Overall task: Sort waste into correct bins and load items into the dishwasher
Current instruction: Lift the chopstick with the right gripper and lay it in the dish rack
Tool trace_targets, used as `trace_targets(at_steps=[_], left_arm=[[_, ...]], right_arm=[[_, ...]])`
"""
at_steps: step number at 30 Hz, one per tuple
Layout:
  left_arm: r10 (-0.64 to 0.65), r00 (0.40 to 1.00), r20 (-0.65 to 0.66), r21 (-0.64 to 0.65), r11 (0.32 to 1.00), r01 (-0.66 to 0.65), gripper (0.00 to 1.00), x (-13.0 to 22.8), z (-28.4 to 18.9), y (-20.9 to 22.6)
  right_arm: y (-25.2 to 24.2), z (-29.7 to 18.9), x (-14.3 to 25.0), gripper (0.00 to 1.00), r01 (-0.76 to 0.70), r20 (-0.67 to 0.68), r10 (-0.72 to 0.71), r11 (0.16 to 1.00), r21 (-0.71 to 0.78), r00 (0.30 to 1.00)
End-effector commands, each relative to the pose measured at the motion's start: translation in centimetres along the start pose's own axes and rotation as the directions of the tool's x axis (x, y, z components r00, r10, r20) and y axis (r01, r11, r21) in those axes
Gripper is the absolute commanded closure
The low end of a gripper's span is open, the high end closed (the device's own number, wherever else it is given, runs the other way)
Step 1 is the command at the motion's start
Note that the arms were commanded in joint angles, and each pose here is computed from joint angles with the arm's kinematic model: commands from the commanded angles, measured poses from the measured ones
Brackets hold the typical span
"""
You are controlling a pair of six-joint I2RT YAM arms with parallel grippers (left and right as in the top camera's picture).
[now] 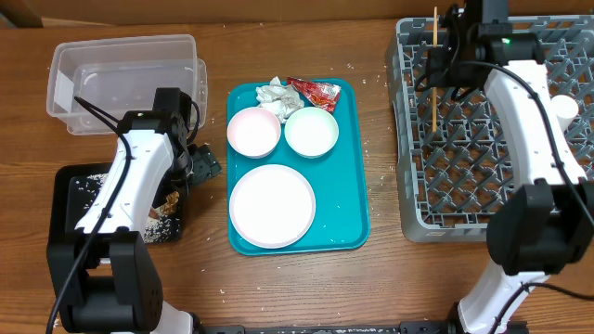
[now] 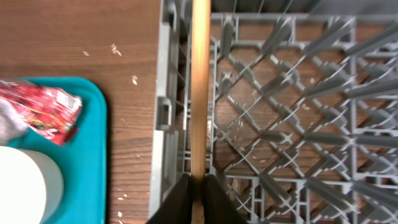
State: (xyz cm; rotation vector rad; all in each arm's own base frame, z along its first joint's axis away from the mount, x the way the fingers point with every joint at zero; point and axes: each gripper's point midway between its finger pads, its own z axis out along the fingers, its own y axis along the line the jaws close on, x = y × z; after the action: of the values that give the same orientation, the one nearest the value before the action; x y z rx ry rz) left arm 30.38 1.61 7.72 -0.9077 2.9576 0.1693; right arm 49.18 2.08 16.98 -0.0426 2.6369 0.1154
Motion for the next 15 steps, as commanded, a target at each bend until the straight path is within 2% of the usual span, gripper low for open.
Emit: trace_targets(at_steps=[1, 2, 3, 5, 7, 9, 12, 14, 15], left_arm=[[-0.02, 1.0, 0.0, -0.017, 1.0, 0.02, 0.0, -0.1, 0.3, 0.2], [-0.02, 1.0, 0.0, -0.017, 1.0, 0.02, 0.0, -0.1, 0.3, 0.2], [-0.02, 1.0, 0.0, -0.017, 1.0, 0.02, 0.01, -0.1, 0.3, 0.2], [-0.021, 1.0, 0.0, -0.017, 1.0, 0.02, 0.0, -0.1, 0.3, 0.2], [-0.02, 1.0, 0.0, -0.017, 1.0, 0.02, 0.0, -0.1, 0.3, 0.2], [-0.021, 1.0, 0.0, -0.017, 1.0, 0.02, 0.0, -0.1, 0.3, 0.2], [-0.021, 1.0, 0.0, -0.017, 1.0, 0.02, 0.0, -0.1, 0.3, 0.2], [-0.021, 1.0, 0.0, -0.016, 1.0, 0.021, 0.0, -0.1, 0.3, 0.2], [-0.021, 1.0, 0.0, -0.017, 1.0, 0.02, 0.0, -0.1, 0.3, 0.2]], right_arm=[[-0.1, 1.6, 0.4, 0.69, 0.005, -0.031, -0.006, 1.0, -0.009, 1.0], [-0.1, 1.6, 0.4, 0.63, 0.005, -0.033, -0.005, 1.0, -0.009, 0.999], [-0.1, 1.6, 0.5, 0.51, 0.004, -0.037, -0.005, 1.0, -0.009, 0.999], [0.0, 1.5, 0.6, 0.33, 0.002, -0.042, -0.002, 1.0, -0.009, 0.999], [0.0, 1.2, 0.9, 0.24, -0.003, -0.052, 0.003, 1.0, -0.009, 0.999], [0.0, 1.0, 1.0, 0.2, -0.037, -0.056, 0.037, 0.999, -0.007, 0.998], [0.2, 0.0, 1.1, 0.2, -0.112, -0.054, 0.112, 0.994, -0.005, 0.992], [1.2, -1.1, 1.1, 0.2, -0.126, -0.051, 0.124, 0.991, -0.046, 0.991], [3.0, -2.3, 1.1, 0.2, -0.116, -0.051, 0.111, 0.986, -0.121, 0.993]])
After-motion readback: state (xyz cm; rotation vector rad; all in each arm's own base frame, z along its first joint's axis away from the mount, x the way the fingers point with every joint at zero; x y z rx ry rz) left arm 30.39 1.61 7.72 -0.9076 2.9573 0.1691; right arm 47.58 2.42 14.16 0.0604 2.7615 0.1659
